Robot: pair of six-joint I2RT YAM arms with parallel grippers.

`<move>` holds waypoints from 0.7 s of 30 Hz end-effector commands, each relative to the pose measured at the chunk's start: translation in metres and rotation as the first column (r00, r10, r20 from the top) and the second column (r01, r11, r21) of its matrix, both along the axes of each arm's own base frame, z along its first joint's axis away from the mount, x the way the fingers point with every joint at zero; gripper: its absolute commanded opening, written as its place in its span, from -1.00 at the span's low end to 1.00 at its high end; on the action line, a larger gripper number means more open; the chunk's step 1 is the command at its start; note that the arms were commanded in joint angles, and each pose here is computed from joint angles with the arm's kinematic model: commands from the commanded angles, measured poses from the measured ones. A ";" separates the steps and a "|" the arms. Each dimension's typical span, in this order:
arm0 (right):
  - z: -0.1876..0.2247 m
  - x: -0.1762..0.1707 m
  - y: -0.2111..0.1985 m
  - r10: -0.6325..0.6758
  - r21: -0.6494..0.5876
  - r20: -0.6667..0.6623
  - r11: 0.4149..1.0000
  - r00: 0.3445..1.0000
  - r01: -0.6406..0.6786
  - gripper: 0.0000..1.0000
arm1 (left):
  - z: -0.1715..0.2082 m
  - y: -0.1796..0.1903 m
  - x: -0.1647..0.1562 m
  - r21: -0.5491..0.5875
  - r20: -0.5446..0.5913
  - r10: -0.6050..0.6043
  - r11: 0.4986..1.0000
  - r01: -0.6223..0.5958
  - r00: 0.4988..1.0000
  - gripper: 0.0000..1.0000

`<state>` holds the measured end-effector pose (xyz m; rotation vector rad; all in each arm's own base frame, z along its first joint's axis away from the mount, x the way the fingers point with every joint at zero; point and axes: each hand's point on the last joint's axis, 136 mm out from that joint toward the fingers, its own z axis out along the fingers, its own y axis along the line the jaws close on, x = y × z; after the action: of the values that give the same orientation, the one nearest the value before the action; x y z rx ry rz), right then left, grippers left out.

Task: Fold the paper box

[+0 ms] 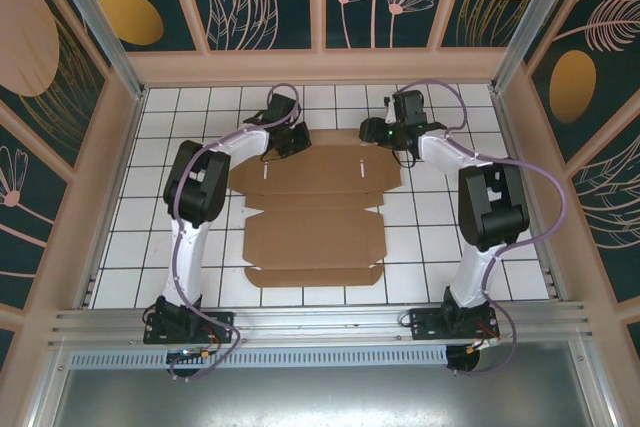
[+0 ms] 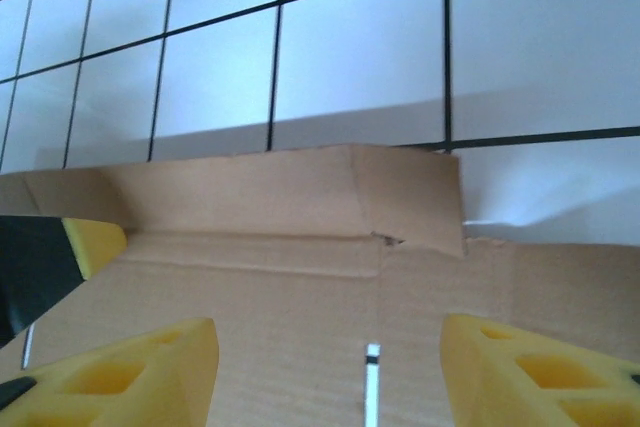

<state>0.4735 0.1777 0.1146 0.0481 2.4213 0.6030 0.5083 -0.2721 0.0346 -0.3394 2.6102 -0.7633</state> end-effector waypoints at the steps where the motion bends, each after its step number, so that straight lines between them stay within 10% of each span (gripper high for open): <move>1: -0.002 0.015 -0.005 -0.014 0.019 -0.004 1.000 1.000 0.014 0.21 | -0.001 -0.013 0.013 -0.048 -0.026 0.009 0.999 -0.010 1.000 -1.00; 21: -0.057 0.065 -0.024 -0.015 0.025 -0.115 1.000 0.993 0.018 0.27 | -0.058 -0.010 0.011 -0.034 -0.123 0.074 0.996 -0.079 0.990 -1.00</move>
<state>0.5356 0.1393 0.0590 0.1781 2.5036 0.5720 0.5368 -0.2907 0.0207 -0.4346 2.5831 -0.8525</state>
